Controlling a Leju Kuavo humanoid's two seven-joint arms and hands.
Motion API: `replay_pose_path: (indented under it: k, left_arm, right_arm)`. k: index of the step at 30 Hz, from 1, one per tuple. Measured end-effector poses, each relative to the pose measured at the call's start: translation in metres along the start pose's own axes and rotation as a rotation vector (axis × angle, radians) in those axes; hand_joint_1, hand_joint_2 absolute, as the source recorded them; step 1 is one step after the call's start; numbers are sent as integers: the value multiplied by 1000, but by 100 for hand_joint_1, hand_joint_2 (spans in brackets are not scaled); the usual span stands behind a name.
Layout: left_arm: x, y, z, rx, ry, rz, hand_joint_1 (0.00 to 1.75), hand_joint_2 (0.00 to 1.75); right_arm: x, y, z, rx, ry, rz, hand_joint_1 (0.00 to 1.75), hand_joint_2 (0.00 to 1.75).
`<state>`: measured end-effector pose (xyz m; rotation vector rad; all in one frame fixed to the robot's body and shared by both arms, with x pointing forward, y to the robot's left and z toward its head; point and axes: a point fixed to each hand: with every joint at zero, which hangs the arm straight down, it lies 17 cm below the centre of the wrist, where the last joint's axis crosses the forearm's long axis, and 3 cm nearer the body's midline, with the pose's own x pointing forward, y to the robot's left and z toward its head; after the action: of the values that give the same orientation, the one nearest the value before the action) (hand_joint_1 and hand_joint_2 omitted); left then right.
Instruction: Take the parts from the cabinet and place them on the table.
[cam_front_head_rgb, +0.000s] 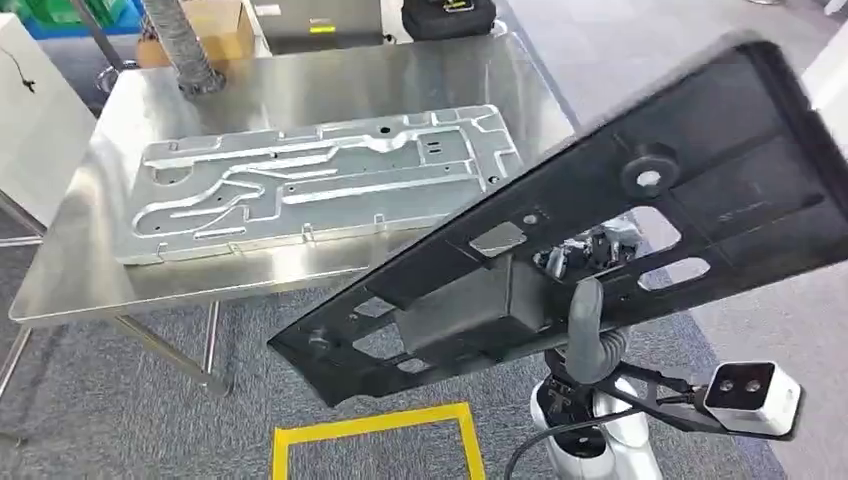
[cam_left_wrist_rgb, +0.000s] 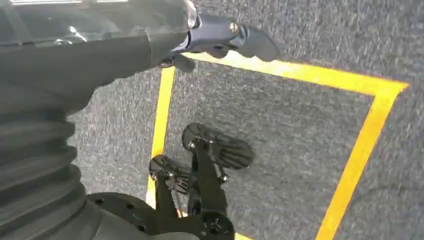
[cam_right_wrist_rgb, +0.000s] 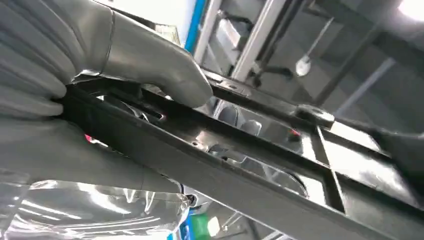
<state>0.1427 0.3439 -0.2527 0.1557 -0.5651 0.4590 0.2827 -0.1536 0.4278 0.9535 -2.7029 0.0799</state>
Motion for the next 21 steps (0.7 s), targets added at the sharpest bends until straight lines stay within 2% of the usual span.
replay_pose_path:
  k: [7,10,13,15,18,21]
  left_arm:
    - [2,1,0,4,-8,12,0,175]
    - [0,0,1,3,-7,11,0,175]
    - [0,-2,1,3,-7,13,0,175]
    - [4,-3,-1,2,-13,18,0,175]
    - [11,-8,-3,-5,-24,23,0,175]
    - [8,-6,-2,-2,-20,23,0,175]
  right_arm:
    - [0,-16,-6,-43,-1,162,175,175]
    - [-13,-55,-19,-116,20,490,175,175]
    - [-24,-107,-34,-164,47,945,175,175]
    - [-23,-124,-54,-152,30,1127,175,175]
    - [-21,-130,-75,-143,-5,1182,175,175]
    - [-28,-136,-74,-141,20,1194,175,175]
